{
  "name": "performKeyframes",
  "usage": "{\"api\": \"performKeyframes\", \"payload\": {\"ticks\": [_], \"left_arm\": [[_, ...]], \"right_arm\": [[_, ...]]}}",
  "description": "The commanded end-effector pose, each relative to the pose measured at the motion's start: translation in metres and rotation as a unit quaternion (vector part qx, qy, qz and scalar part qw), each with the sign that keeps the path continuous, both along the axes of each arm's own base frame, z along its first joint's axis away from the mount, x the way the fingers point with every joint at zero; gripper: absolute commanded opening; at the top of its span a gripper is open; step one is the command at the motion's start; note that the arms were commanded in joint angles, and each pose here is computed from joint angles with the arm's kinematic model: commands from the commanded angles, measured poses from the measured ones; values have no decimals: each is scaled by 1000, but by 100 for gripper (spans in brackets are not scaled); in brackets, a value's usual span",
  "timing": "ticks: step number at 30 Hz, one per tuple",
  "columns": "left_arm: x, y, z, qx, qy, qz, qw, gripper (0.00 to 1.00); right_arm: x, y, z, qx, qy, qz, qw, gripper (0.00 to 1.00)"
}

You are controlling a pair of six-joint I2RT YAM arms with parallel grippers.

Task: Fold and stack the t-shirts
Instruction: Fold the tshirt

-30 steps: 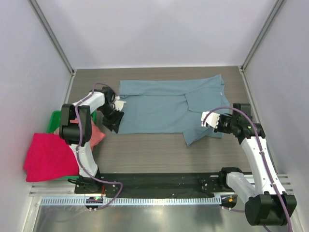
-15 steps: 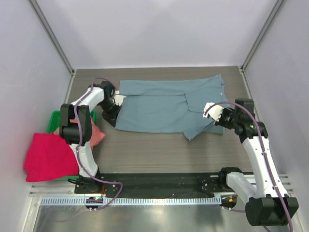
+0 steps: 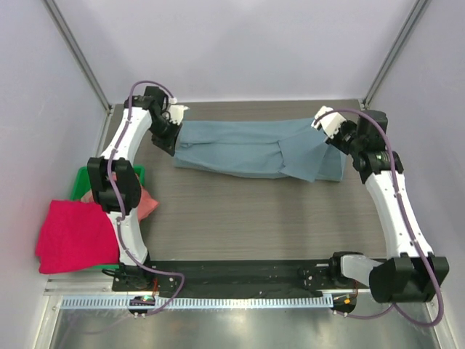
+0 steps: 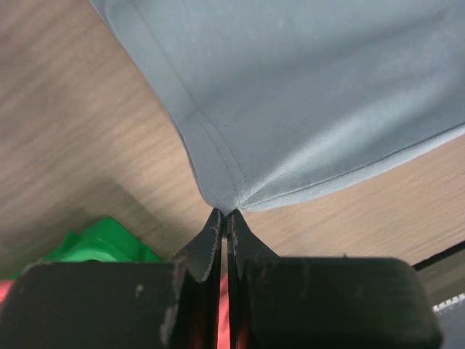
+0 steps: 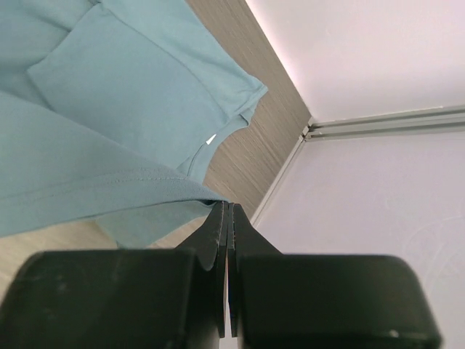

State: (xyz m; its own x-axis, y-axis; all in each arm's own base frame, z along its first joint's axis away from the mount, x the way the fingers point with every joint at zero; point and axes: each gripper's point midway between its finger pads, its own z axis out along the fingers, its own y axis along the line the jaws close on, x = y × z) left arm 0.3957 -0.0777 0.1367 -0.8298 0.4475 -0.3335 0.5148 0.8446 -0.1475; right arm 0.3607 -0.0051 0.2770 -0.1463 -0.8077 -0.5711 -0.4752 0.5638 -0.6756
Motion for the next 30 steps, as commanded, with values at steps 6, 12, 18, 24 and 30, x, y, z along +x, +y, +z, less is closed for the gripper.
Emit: {"api": "performKeyframes", "payload": {"ticks": [6, 12, 18, 24, 30], "left_arm": [[49, 0, -9, 9, -1, -2, 1000, 0], [86, -5, -26, 4, -11, 14, 1000, 0], [104, -10, -37, 7, -27, 23, 999, 0], [117, -8, -40, 16, -45, 28, 998, 0], [126, -1, -49, 36, -55, 34, 997, 0]], "right_arm": [[79, -14, 6, 31, -34, -69, 997, 1], [118, -20, -23, 18, -18, -79, 997, 1], [170, -21, -37, 26, -19, -88, 996, 1], [208, -24, -36, 25, -31, -94, 995, 1], [241, -24, -53, 31, -29, -100, 994, 1]]}}
